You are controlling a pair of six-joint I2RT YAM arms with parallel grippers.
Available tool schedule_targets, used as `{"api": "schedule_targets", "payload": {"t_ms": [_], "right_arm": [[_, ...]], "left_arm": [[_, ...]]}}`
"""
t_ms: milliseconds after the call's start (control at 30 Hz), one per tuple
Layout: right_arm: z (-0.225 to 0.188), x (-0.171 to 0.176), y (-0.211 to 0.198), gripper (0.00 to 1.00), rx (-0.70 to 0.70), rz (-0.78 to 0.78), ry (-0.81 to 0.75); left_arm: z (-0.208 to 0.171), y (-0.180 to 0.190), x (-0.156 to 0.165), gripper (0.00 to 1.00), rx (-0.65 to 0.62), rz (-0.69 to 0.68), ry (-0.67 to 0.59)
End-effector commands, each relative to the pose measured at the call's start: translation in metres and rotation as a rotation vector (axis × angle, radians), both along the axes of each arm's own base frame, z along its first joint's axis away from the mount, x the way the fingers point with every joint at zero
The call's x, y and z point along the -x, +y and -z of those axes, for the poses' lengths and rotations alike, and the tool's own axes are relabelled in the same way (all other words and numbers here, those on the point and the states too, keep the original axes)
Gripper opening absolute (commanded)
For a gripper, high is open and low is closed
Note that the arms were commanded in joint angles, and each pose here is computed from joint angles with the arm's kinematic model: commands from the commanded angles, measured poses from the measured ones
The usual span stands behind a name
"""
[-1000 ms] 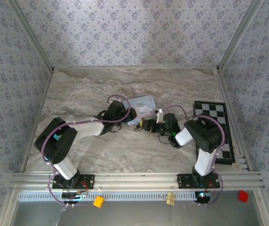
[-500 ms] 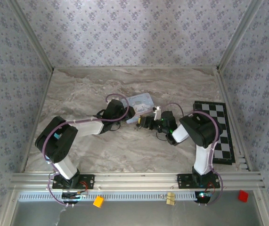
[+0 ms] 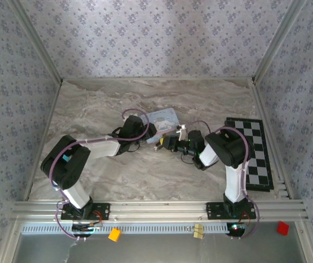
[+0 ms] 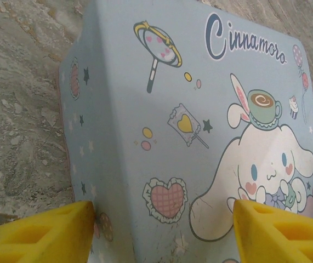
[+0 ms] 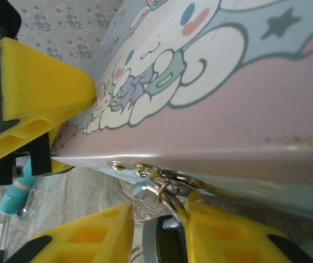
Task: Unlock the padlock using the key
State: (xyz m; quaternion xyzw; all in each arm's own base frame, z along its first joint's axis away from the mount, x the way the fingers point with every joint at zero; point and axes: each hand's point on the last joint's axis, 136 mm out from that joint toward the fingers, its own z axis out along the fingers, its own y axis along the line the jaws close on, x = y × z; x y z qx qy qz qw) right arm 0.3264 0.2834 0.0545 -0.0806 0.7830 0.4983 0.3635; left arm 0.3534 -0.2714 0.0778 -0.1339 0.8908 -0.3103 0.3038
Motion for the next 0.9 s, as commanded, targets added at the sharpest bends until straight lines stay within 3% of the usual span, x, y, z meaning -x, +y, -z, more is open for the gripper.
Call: {"api": "schedule_targets", "payload": {"t_ms": [0, 700, 867], "right_arm": [[-0.016, 0.003, 0.005, 0.28, -0.055, -0.038, -0.054], [-0.013, -0.004, -0.003, 0.01, -0.059, 0.071, -0.010], [-0.013, -0.004, -0.006, 0.00, -0.078, 0.151, 0.032]], "left_arm": [[0.029, 0.018, 0.012, 0.66, -0.073, -0.023, 0.081], [0.031, 0.022, 0.014, 0.66, -0.083, -0.046, 0.082], [0.031, 0.024, 0.013, 0.66, -0.063, -0.073, 0.073]]}}
